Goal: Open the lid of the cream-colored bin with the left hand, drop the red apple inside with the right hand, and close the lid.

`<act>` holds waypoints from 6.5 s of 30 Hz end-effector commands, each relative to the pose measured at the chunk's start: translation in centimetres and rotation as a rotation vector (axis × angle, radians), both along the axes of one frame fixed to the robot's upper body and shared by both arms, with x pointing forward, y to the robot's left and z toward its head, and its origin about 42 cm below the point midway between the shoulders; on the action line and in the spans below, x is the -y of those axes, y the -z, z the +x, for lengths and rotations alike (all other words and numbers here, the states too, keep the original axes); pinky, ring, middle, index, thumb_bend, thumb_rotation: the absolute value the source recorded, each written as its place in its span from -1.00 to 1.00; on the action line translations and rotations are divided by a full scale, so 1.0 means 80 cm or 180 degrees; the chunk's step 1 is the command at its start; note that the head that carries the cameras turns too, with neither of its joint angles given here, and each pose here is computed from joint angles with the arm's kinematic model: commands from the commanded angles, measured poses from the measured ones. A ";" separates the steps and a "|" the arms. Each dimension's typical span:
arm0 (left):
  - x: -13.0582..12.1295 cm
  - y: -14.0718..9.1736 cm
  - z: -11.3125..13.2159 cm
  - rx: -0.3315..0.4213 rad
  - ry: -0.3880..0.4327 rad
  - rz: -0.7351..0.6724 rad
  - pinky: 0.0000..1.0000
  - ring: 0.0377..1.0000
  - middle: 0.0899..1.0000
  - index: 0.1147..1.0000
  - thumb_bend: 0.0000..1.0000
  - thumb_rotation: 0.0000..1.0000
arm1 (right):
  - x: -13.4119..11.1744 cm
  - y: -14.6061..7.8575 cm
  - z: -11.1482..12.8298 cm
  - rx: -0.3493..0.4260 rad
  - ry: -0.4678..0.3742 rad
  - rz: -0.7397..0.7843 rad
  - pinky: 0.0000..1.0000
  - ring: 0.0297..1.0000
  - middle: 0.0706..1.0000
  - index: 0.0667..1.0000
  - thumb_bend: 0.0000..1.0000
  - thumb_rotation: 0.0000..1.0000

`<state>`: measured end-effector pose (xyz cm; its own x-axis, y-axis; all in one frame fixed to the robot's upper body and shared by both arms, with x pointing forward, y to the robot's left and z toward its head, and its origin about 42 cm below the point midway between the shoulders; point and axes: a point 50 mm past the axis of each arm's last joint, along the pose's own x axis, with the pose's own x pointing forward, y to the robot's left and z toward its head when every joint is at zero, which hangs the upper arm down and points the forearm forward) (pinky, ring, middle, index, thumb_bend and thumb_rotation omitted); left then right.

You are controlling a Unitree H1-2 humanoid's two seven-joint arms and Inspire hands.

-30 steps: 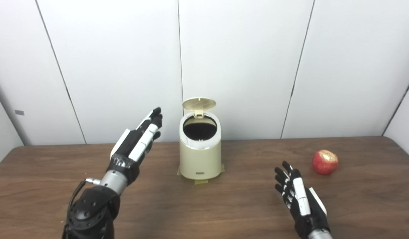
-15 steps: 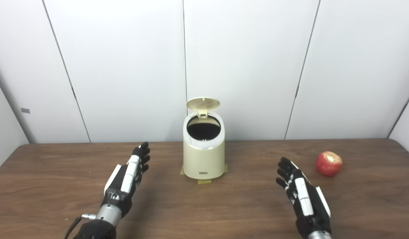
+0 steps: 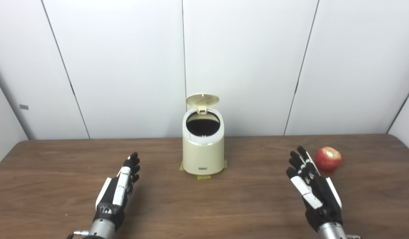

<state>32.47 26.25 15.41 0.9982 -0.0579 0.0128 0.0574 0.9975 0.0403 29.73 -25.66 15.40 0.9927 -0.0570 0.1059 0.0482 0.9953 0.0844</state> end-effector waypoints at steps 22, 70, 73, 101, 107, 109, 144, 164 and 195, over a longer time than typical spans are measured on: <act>-0.049 -0.052 -0.013 0.0377 -0.0083 0.0393 1.00 1.00 1.00 1.00 0.20 0.82 | 0.073 -0.112 0.018 -0.0080 0.1109 -0.2836 0.73 0.87 0.84 0.82 0.64 -0.42; -0.055 -0.093 -0.040 0.0306 -0.0393 0.0570 0.90 0.96 0.96 1.00 -0.01 0.71 | 0.161 -0.136 0.206 -0.1526 0.0612 -0.4409 0.39 0.74 0.85 0.81 0.78 -0.46; -0.052 -0.093 -0.041 0.0282 -0.0427 0.0681 0.98 0.97 0.94 1.00 -0.05 0.71 | 0.158 -0.135 0.209 -0.1523 0.0605 -0.4392 0.37 0.71 0.83 0.77 0.78 -0.46; -0.037 -0.096 -0.038 0.0324 -0.0467 0.0519 1.00 0.98 0.97 1.00 -0.02 0.59 | 0.157 -0.110 0.209 -0.1118 0.0505 -0.4527 0.12 0.14 0.21 -0.04 0.08 -0.77; -0.031 -0.102 -0.038 0.0405 -0.0485 0.0340 0.98 0.91 0.98 1.00 -0.21 0.65 | 0.171 -0.090 0.207 -0.0912 0.0626 -0.4798 -0.06 -0.14 -0.04 -0.10 0.04 -1.00; -0.030 -0.103 -0.039 0.0419 -0.0480 0.0328 1.00 0.94 0.99 0.97 -0.18 0.64 | 0.172 -0.086 0.205 -0.0882 0.0668 -0.4843 -0.12 -0.21 -0.04 -0.09 0.03 -1.00; 0.008 -0.100 -0.031 0.0509 -0.0263 0.0499 1.00 1.00 1.00 1.00 -0.38 0.63 | 0.025 -0.233 0.173 0.1654 0.0770 -0.4404 -0.27 -0.27 -0.05 0.02 0.02 -1.00; 0.019 -0.066 -0.029 0.0492 -0.0227 0.0631 1.00 1.00 0.97 0.94 -0.20 0.53 | -0.133 -0.255 0.181 0.2306 0.0257 -0.3661 -0.27 -0.25 -0.02 -0.01 0.02 -1.00; 0.051 -0.075 -0.029 0.0514 -0.0137 0.0495 1.00 1.00 0.99 0.92 -0.34 0.38 | -0.194 -0.239 0.229 0.2084 -0.0077 -0.3547 -0.25 -0.25 -0.03 -0.02 0.02 -1.00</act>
<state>29.57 22.64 19.27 0.9961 -0.0220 0.0856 0.0044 0.9795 0.2013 47.61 -10.77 30.72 0.7916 0.4008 0.4613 0.2225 0.5140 -0.8284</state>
